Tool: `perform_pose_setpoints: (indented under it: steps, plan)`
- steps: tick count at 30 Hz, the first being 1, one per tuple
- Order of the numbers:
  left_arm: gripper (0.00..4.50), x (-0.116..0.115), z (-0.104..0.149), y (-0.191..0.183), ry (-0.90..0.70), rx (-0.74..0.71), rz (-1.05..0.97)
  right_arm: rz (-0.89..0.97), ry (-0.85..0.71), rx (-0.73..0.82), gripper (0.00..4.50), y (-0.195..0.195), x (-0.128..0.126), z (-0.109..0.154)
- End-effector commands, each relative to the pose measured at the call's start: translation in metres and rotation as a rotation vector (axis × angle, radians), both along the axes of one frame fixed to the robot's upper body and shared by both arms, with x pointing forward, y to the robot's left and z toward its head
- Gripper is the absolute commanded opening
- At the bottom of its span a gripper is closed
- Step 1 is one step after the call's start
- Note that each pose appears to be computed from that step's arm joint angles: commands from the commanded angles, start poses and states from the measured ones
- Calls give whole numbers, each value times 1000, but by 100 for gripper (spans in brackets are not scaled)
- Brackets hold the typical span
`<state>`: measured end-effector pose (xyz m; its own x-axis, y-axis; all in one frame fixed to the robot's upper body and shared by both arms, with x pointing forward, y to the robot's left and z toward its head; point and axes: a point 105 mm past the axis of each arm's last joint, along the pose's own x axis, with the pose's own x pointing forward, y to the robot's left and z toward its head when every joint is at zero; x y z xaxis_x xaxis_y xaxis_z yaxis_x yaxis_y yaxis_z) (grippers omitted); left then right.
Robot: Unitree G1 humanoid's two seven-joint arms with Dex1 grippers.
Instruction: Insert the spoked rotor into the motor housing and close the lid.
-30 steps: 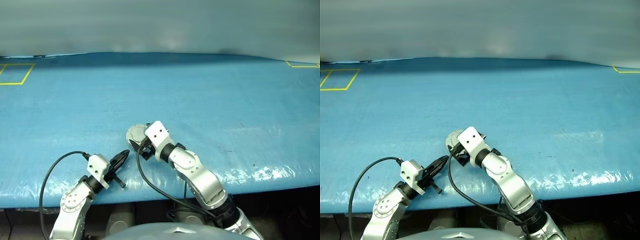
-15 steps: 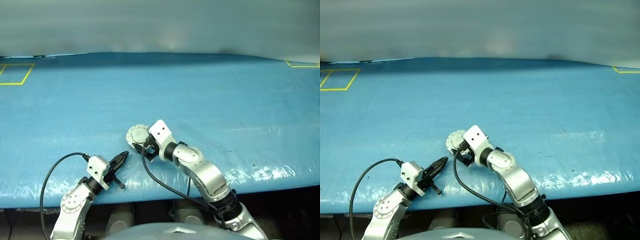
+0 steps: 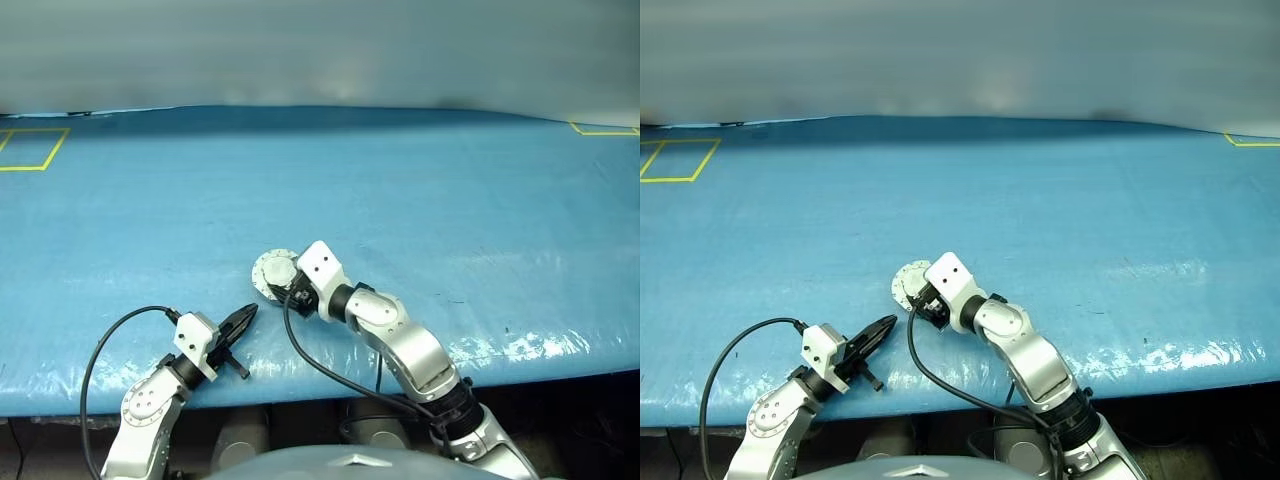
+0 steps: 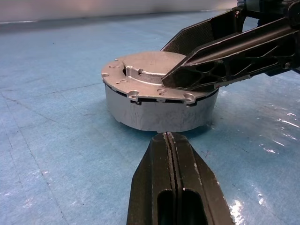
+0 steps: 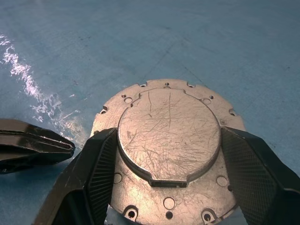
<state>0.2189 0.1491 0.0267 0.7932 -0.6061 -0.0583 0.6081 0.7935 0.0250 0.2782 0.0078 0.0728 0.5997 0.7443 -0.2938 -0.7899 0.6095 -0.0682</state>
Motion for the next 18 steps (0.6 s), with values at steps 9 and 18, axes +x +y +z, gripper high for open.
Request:
perform_pose_setpoints:
  steps: [9,18]
  plan:
    - [0,10,22,17,-71,15,46,76,-15,-76,307,1,-2,11]
    - [0,13,30,9,-83,16,33,57,54,-146,307,-4,1,0]
